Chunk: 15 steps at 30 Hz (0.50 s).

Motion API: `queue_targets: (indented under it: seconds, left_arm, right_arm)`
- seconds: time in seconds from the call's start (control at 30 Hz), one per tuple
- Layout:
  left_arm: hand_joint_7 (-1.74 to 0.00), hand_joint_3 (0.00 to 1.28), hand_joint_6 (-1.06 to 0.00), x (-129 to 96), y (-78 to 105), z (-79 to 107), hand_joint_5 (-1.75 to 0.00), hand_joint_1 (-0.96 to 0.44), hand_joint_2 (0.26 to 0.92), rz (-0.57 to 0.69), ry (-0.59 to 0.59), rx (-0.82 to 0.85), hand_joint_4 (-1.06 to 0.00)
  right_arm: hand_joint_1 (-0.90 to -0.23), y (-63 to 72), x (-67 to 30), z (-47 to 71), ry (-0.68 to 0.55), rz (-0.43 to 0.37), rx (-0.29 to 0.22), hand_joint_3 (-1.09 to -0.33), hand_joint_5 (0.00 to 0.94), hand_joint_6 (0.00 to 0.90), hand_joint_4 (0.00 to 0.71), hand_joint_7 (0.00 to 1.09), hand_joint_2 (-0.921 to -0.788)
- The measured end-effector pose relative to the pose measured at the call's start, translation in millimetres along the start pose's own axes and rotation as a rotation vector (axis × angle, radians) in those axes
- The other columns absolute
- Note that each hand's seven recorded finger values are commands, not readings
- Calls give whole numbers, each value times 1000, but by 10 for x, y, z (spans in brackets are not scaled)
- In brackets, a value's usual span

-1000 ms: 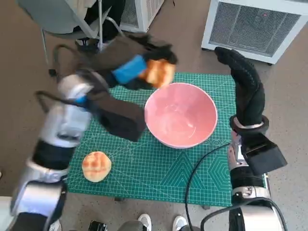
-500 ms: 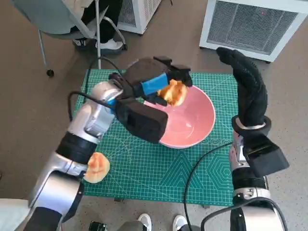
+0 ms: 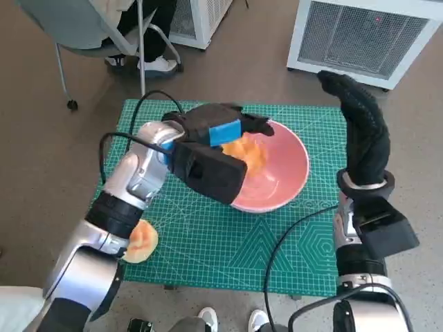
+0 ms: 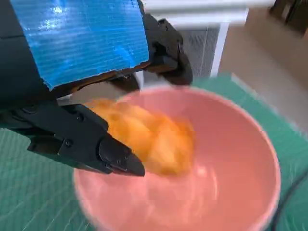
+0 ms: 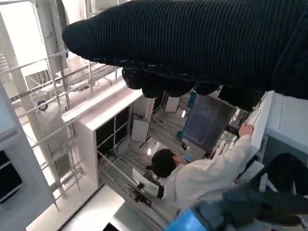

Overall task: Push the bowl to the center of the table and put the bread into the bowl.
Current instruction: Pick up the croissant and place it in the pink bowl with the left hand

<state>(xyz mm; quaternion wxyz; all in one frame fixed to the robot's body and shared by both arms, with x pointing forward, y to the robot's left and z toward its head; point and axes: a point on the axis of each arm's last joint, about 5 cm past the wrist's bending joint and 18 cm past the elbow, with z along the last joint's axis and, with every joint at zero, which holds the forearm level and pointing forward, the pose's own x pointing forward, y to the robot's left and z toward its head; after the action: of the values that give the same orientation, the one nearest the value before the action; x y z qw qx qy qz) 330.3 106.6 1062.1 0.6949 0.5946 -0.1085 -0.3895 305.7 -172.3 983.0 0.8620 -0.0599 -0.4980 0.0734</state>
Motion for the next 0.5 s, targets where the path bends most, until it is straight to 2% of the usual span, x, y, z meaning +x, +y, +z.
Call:
queue_targets:
  seconds: [0.27,0.5]
  left_arm:
    - [-111,12,-76,-355,48,12,1,-442,816,35,-12,8,1]
    - [-90,3,-103,-776,15,-65,1,-359,808,71,36,-6,1]
  right_arm:
    - [-584,8,0,0,1,-5,0,-784,0,164,361,373,-921]
    - [-579,33,2,-4,3,-2,9,-785,0,164,362,373,-921]
